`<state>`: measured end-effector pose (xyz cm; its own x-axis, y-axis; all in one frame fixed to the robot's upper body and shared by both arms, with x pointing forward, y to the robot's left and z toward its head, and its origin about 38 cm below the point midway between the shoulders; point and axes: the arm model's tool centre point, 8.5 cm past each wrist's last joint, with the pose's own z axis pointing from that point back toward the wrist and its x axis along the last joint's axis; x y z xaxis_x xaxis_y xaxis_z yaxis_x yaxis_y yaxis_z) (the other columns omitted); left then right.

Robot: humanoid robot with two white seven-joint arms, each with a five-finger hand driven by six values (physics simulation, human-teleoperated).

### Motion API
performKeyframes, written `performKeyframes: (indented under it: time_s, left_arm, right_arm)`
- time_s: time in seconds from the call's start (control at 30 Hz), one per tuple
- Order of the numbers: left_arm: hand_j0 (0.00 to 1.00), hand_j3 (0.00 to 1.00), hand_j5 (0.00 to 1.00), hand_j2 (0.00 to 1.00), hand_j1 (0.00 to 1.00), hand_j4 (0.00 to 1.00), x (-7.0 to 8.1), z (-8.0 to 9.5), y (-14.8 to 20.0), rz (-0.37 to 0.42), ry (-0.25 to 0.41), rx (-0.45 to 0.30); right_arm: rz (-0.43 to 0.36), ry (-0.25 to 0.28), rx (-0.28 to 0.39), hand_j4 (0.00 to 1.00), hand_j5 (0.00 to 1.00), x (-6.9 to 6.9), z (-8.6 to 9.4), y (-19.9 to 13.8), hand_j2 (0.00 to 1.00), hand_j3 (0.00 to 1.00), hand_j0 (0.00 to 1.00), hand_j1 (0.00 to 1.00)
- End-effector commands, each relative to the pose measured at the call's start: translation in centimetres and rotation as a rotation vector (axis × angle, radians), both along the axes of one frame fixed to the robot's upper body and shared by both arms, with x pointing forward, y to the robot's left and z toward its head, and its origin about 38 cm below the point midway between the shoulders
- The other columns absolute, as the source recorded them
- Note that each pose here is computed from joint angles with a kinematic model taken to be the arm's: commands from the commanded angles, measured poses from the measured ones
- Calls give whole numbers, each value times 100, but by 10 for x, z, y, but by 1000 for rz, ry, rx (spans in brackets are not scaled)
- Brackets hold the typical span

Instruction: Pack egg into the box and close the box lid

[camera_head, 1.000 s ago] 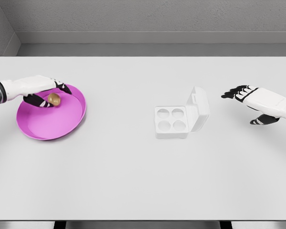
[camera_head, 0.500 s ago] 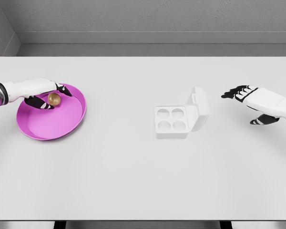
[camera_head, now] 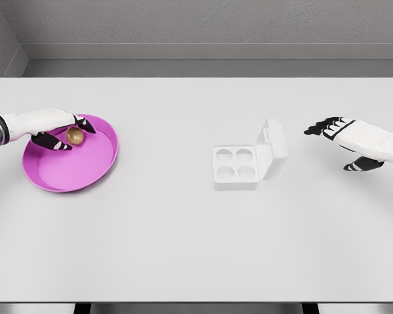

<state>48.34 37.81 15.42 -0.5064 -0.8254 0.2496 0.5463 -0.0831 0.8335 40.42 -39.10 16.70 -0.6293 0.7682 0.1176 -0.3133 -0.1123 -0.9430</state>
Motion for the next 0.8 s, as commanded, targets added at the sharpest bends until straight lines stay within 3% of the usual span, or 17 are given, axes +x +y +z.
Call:
performKeyframes:
  time_s: [0.0, 0.17, 0.5, 0.77]
  left_arm:
    - [70, 70, 70, 70, 70, 70, 0, 1, 1, 5, 0, -6]
    - [64, 64, 64, 64, 64, 64, 0, -2, 4, 15, 8, -6]
    - [65, 65, 65, 65, 65, 65, -1, -4, 6, 21, 14, -5]
    - [58, 58, 58, 58, 58, 58, 0, -5, 7, 25, 17, -6]
  right_arm:
    - [-3, 0, 6, 100, 100, 0, 1, 0, 100, 100, 100, 100]
    - [-3, 0, 5, 100, 100, 0, 1, -1, 100, 100, 100, 100]
    - [-4, 1, 5, 100, 100, 0, 1, -1, 100, 100, 100, 100]
    - [-4, -2, 7, 100, 100, 0, 1, -1, 100, 100, 100, 100]
